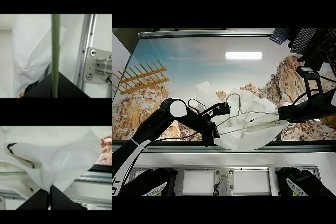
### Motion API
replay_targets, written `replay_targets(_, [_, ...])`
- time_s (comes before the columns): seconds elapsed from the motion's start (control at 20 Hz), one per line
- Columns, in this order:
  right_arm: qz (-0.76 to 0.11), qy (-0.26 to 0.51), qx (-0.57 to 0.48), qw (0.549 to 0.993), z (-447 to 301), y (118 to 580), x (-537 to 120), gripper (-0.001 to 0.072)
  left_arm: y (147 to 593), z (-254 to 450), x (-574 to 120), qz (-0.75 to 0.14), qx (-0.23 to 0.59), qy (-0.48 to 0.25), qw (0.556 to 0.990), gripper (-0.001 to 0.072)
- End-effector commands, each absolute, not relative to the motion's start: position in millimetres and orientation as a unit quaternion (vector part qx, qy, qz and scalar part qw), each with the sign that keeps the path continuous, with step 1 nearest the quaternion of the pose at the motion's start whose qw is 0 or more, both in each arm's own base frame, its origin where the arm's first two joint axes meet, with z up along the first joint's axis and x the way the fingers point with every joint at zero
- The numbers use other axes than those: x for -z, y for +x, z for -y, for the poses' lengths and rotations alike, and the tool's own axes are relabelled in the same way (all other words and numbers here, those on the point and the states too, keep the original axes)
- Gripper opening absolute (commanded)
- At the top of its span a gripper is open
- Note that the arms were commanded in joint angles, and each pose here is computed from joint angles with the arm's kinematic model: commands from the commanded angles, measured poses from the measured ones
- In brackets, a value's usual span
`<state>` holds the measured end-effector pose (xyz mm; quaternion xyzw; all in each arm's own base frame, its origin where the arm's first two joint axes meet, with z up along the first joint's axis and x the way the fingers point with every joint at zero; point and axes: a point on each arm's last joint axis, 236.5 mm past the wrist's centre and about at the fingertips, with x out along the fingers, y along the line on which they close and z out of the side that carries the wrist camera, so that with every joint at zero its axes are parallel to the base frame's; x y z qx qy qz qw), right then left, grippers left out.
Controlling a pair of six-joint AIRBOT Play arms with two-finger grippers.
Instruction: Fold the clothes and pants, and hang the long-sleeved shirts on hangers.
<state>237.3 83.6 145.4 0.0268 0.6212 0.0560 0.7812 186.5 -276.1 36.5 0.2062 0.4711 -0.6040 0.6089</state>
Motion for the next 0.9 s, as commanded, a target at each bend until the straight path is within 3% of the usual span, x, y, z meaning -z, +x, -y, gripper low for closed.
replay_targets(0.0, [-0.618,0.025,-0.054,0.784,-81.2,234.5,-148.3,0.0018,190.5,274.6,-36.4,-0.474,0.598,0.201,0.615,0.0009])
replay_targets(0.2, [-0.607,0.019,-0.029,0.794,-68.5,236.5,-152.0,0.0018,187.7,267.0,-35.3,-0.487,0.597,0.199,0.606,0.0009])
replay_targets(0.6, [-0.580,0.069,-0.108,0.805,-112.6,246.7,-162.5,0.0018,190.9,270.2,-36.4,-0.475,0.601,0.202,0.611,0.0010])
replay_targets(0.85, [-0.568,0.055,-0.153,0.807,-147.3,244.3,-164.6,0.0018,198.9,273.6,-37.2,-0.463,0.596,0.202,0.624,0.0010])
